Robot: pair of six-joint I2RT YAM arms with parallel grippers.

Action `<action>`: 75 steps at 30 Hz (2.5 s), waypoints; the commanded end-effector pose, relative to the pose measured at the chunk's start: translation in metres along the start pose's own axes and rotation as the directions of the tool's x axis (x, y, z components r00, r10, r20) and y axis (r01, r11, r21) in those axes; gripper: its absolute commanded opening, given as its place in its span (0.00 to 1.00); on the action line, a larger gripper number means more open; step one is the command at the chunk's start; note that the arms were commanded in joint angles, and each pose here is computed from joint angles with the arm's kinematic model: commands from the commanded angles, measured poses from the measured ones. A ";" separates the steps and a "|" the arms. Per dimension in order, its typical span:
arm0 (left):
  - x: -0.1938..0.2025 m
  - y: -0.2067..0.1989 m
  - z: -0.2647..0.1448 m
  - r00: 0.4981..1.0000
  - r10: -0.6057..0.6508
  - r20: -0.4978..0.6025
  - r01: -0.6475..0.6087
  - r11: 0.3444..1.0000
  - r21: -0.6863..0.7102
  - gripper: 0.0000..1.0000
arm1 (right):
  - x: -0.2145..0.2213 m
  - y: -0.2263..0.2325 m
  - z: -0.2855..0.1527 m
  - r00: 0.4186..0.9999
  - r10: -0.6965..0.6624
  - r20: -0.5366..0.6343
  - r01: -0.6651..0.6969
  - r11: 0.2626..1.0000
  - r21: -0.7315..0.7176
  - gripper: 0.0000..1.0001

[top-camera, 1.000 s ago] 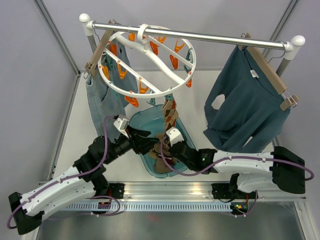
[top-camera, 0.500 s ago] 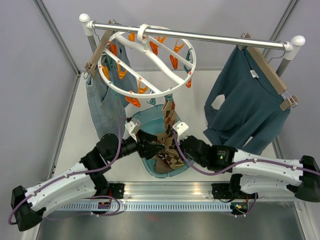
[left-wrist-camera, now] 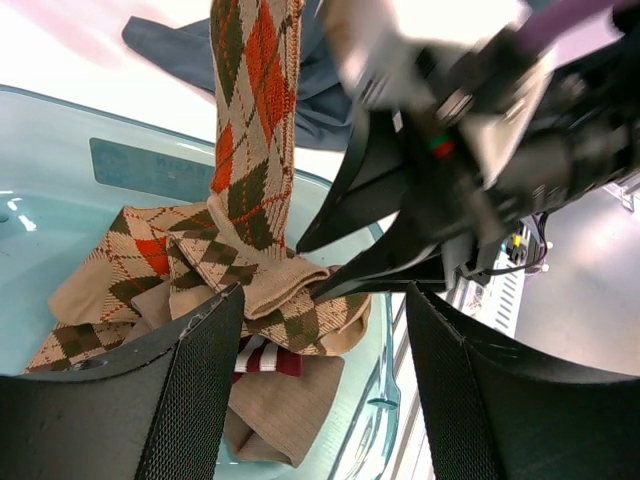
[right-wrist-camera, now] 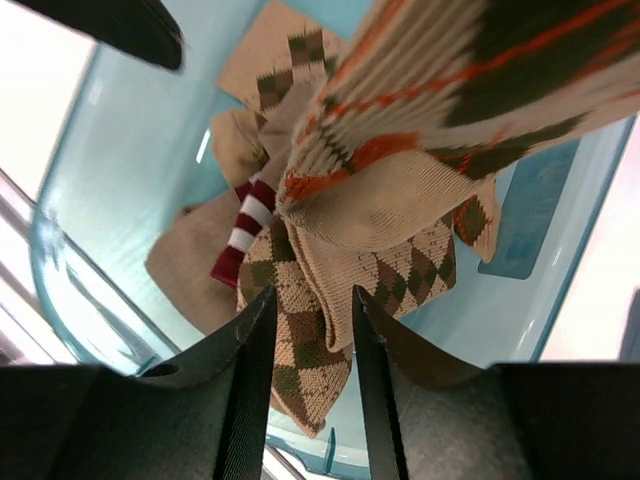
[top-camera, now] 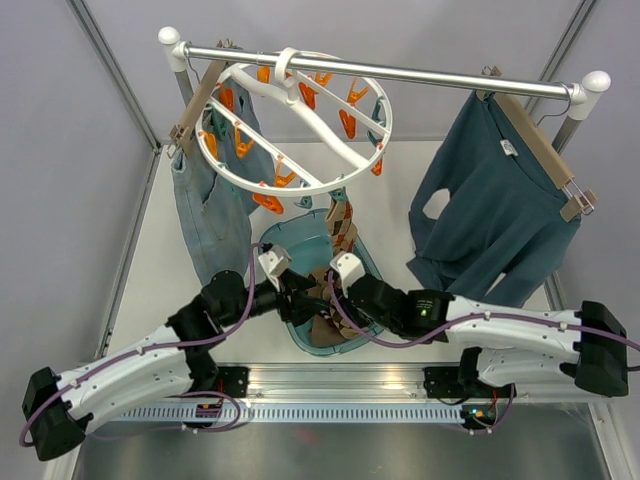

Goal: Clip the socks to the hanger
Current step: Pick up the sock from the bin.

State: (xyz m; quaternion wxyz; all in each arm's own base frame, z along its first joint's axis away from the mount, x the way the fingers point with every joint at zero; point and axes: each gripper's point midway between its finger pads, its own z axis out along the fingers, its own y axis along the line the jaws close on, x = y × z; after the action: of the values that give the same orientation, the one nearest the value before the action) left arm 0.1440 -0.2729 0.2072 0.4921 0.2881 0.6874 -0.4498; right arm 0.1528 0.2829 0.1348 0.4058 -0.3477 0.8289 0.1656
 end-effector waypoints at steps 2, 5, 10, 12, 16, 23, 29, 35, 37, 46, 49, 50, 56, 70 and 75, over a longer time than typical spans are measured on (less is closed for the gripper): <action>-0.010 -0.005 0.001 0.998 0.048 0.036 -0.049 0.998 0.028 0.70 | 0.004 -0.001 0.012 1.000 -0.008 0.001 0.008 1.000 0.018 0.42; -0.009 -0.005 0.000 0.998 0.049 0.033 -0.050 0.998 0.027 0.70 | 0.007 -0.005 0.018 1.000 -0.009 -0.005 0.009 0.999 0.053 0.41; -0.010 -0.006 0.000 0.998 0.049 0.035 -0.051 0.998 0.030 0.70 | 0.011 -0.007 0.026 1.000 -0.012 -0.019 0.014 0.997 0.079 0.41; -0.010 -0.006 0.000 0.998 0.049 0.034 -0.050 0.998 0.029 0.70 | 0.014 -0.009 0.029 1.000 -0.011 -0.028 0.014 0.996 0.090 0.40; -0.011 -0.006 0.000 0.998 0.051 0.033 -0.052 0.998 0.032 0.70 | 0.015 -0.017 0.032 1.000 0.004 -0.022 -0.001 0.992 0.127 0.37; -0.010 -0.008 0.001 0.998 0.051 0.030 -0.052 0.998 0.044 0.70 | 0.016 -0.024 0.036 0.999 0.029 -0.021 -0.026 0.990 0.141 0.27; -0.008 -0.010 0.003 0.998 0.050 0.025 -0.051 0.997 0.060 0.70 | 0.012 -0.026 0.033 0.999 0.037 -0.008 -0.036 0.990 0.139 0.20; -0.004 -0.014 0.005 0.998 0.052 0.019 -0.054 0.994 0.093 0.70 | 0.007 -0.025 0.025 0.999 0.049 0.011 -0.050 0.991 0.125 0.03; -0.001 -0.015 0.006 0.998 0.055 0.011 -0.056 0.993 0.105 0.70 | 0.005 -0.026 0.022 0.998 0.056 0.021 -0.058 0.990 0.130 0.00; 0.007 -0.018 0.006 0.992 0.128 0.020 -0.130 0.979 0.156 0.70 | -0.030 -0.027 -0.015 0.991 0.094 0.095 -0.102 0.991 0.087 0.00; 0.001 -0.025 0.005 0.986 0.162 0.049 -0.169 0.968 0.188 0.68 | -0.044 -0.023 -0.030 0.988 0.097 0.116 -0.103 0.993 0.048 0.00; -0.001 -0.026 0.004 0.984 0.170 0.058 -0.178 0.965 0.193 0.68 | -0.046 -0.020 -0.034 0.988 0.099 0.115 -0.103 0.994 0.026 0.00; -0.019 -0.043 -0.001 0.971 0.206 0.118 -0.230 0.939 0.257 0.68 | -0.058 -0.011 -0.058 0.987 0.106 0.124 -0.100 0.993 -0.057 0.00; -0.076 -0.053 0.011 0.936 0.252 0.247 -0.309 0.924 0.225 0.70 | -0.089 0.000 -0.096 0.972 0.123 0.198 -0.089 0.981 -0.173 0.00; -0.084 -0.048 0.020 0.917 0.296 0.266 -0.353 0.915 0.197 0.71 | -0.108 0.004 -0.114 0.963 0.131 0.235 -0.081 0.974 -0.211 0.00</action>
State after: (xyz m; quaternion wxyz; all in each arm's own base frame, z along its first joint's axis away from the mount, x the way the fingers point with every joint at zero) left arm 0.1337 -0.3038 0.2713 0.5512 0.3934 0.5516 -0.4870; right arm 0.1379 0.2699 0.2583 0.4447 -0.3161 0.7892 0.2819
